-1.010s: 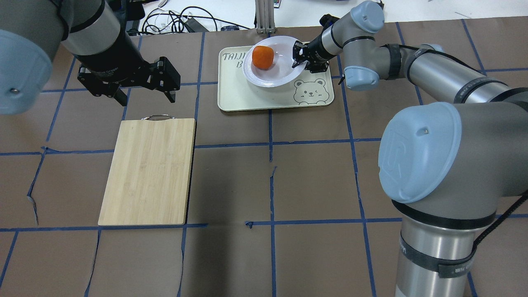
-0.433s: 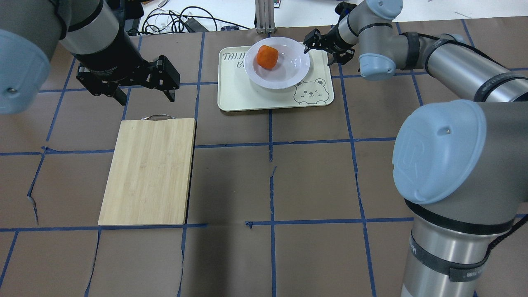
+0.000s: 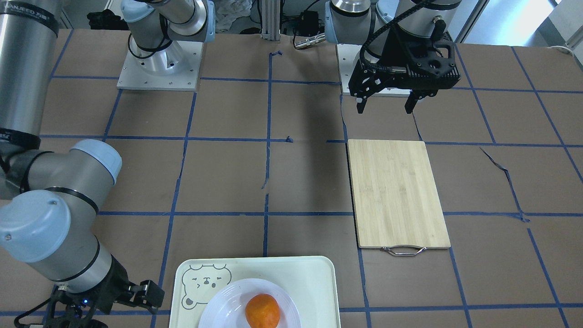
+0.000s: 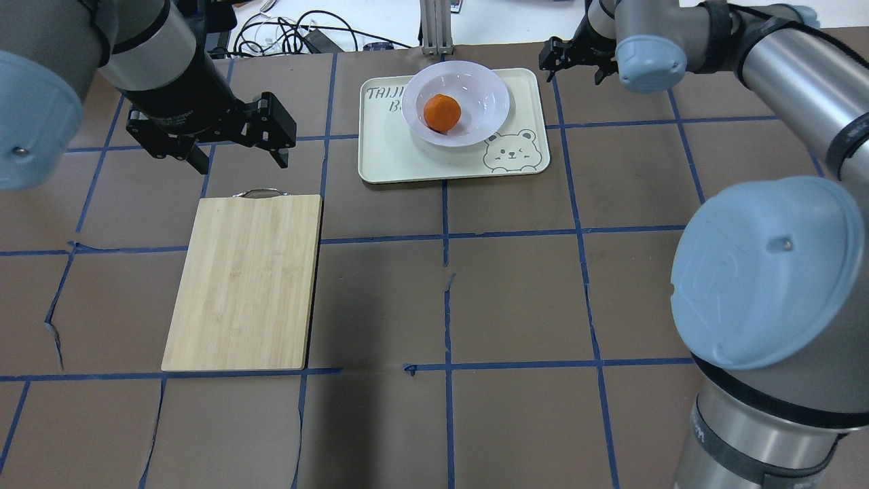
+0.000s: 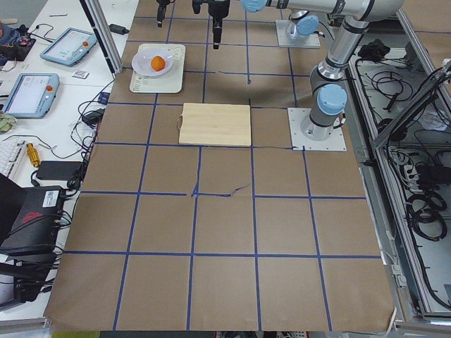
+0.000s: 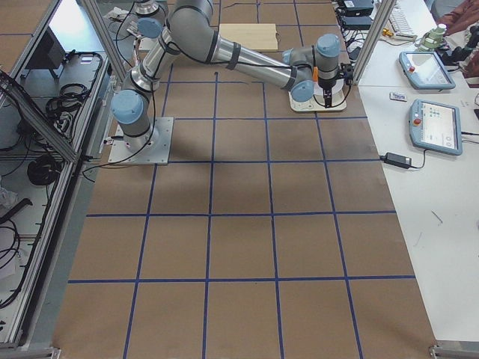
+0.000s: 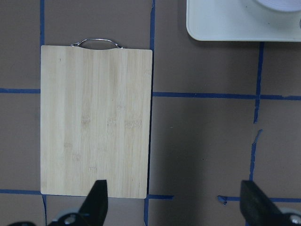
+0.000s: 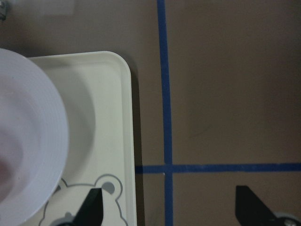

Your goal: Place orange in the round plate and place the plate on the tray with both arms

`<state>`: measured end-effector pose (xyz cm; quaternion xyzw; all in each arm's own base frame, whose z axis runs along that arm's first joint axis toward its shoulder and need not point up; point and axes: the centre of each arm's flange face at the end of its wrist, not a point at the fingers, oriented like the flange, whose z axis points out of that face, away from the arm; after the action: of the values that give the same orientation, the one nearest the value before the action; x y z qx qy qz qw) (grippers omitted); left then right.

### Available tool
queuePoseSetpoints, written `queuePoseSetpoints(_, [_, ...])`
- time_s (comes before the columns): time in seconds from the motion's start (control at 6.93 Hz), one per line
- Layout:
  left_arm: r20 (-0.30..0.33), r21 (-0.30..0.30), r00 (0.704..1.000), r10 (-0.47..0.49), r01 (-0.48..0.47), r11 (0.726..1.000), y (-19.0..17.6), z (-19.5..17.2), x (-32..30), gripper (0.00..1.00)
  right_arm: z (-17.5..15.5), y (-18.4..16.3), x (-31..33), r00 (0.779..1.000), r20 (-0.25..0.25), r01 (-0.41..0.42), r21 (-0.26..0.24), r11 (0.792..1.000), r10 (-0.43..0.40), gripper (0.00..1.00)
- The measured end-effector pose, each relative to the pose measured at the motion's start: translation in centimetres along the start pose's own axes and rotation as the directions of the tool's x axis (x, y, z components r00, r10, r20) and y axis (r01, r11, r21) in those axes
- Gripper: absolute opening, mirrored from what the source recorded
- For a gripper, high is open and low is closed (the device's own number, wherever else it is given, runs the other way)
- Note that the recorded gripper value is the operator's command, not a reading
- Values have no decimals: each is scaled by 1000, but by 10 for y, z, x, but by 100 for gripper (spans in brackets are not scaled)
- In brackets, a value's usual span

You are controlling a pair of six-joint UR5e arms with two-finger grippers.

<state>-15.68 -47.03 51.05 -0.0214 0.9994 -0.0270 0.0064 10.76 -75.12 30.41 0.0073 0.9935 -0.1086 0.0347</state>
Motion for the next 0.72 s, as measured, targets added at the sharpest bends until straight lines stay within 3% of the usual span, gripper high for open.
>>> queuePoseSetpoints(0.43, [1, -4, 1000, 1, -1, 1000, 1, 1, 0, 100, -122, 46, -12, 999, -34, 25, -130, 991, -30, 100])
queuePoseSetpoints(0.72, [1, -3, 1000, 0, 0, 1000, 2, 0, -1, 100, -193, 76, -19, 999, -35, 25, -108, 994, -29, 100])
